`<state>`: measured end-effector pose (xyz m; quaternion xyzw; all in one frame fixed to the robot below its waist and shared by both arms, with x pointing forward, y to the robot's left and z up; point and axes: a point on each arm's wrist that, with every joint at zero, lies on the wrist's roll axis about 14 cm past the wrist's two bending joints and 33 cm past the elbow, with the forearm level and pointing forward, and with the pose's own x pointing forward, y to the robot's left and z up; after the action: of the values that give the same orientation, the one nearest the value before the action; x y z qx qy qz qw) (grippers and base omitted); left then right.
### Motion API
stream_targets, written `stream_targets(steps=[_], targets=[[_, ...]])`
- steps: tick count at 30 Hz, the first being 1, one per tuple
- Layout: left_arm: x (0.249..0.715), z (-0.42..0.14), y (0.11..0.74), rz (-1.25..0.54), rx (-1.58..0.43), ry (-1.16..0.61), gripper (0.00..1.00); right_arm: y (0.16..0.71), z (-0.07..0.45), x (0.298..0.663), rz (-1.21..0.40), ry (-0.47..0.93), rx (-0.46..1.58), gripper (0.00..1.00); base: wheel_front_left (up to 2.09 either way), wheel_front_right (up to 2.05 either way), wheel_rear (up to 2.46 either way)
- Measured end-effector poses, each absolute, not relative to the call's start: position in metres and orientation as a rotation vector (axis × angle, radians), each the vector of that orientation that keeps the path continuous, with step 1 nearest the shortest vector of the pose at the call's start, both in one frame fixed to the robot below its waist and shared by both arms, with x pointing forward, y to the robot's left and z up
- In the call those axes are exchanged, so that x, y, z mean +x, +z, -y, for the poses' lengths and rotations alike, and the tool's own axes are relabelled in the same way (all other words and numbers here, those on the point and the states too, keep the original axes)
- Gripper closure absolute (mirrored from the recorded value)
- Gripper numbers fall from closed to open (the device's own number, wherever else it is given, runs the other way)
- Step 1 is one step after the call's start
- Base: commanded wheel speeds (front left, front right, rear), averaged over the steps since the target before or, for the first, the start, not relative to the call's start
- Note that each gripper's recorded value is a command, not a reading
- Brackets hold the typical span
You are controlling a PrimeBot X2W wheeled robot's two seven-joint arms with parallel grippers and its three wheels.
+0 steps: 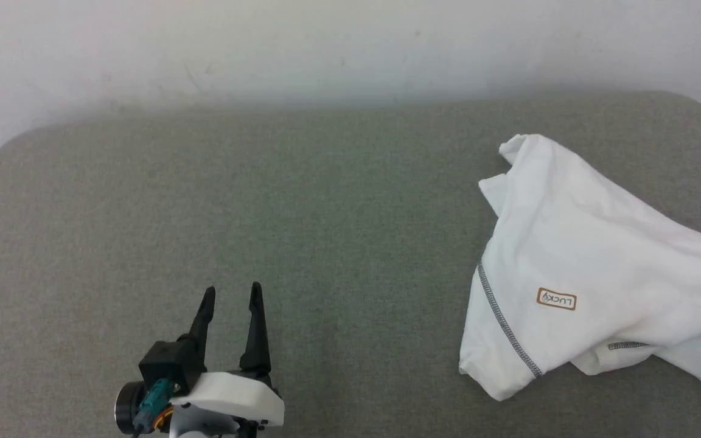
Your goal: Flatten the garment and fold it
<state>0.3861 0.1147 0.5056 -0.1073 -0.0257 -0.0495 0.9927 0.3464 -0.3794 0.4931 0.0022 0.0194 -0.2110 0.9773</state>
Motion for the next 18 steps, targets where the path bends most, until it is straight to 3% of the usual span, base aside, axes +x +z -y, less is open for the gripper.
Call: stream_targets(steps=[10, 18], targets=[[0.377, -0.114, 0.524, 0.103, -0.215, -0.113, 0.0, 0.454, 0.233, 0.34, -0.349, -0.001, 0.119, 0.0, 0.0, 0.0, 0.0], [0.378, -0.122, 0.516, 0.083, -0.216, -0.091, 0.0, 0.428, 0.178, 0.347, -0.596, 0.208, 0.103, 0.0, 0.0, 0.0, 0.0]])
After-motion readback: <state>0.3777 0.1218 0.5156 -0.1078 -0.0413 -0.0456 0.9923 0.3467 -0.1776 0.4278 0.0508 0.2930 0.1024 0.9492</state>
